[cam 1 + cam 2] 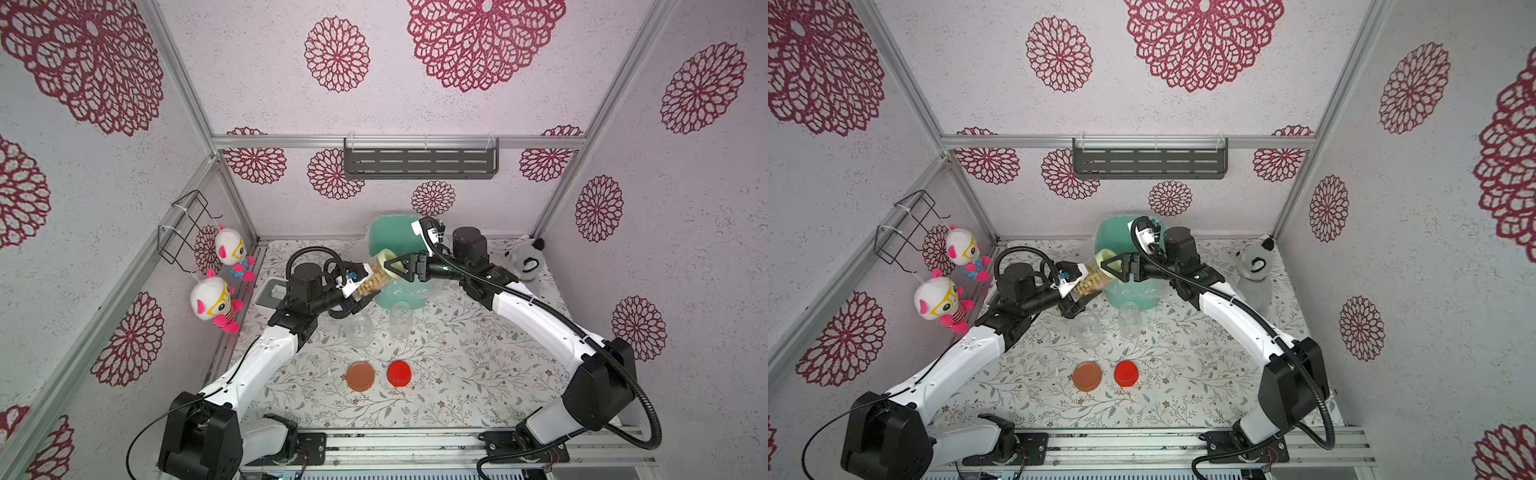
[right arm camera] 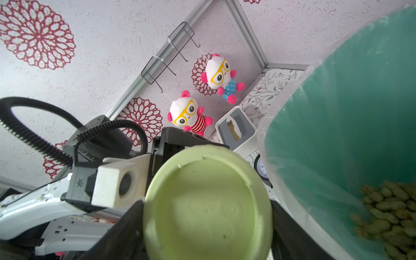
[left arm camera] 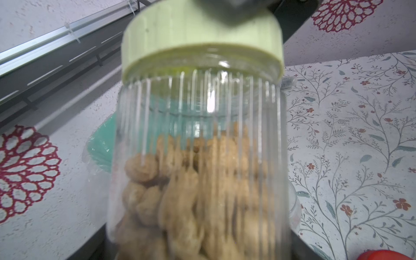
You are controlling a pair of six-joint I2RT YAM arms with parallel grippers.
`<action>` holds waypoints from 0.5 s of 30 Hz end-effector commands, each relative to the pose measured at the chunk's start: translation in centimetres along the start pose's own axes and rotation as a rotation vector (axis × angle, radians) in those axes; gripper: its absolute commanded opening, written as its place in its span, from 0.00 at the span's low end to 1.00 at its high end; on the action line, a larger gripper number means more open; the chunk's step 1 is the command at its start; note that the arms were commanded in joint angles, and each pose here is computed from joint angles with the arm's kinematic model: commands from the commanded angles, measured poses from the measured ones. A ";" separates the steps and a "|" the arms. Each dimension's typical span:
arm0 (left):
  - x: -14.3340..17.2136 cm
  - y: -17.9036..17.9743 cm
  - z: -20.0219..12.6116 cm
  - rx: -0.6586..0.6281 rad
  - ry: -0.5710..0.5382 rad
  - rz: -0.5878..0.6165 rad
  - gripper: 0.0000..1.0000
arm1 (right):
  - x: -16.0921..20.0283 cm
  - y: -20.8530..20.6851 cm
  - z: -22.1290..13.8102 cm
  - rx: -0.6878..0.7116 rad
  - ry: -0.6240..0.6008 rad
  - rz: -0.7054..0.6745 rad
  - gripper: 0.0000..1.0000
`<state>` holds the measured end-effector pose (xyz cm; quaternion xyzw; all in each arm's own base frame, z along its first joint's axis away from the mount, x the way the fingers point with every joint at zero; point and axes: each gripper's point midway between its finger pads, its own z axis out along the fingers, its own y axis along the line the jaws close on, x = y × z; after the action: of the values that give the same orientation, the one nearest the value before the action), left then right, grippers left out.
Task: Empty moldy peanuts from jars
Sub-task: Unscrew the lid from the jar.
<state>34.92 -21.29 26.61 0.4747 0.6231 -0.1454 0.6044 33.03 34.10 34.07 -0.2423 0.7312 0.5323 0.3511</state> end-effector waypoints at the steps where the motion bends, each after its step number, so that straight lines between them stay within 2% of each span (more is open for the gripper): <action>1: -5.2 0.9 -1.1 -0.006 -0.149 0.062 0.00 | -0.2 0.5 -1.0 -0.072 0.008 -0.220 0.09; 4: -5.3 0.8 -1.2 0.013 -0.154 0.053 0.00 | 0.6 1.0 -1.5 -0.115 0.036 -0.369 0.04; 7: -5.3 0.5 -1.1 0.032 -0.155 0.047 0.00 | 0.9 1.2 -2.1 -0.127 0.047 -0.473 0.03; 15: -5.1 0.5 -1.0 0.039 -0.148 0.041 0.00 | -1.0 2.4 -3.9 -0.114 -0.042 -0.582 0.07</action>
<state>33.68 -22.03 26.00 0.4872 0.6232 -0.1854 0.5830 31.51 32.45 34.22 -0.4285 0.6340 0.4737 0.4359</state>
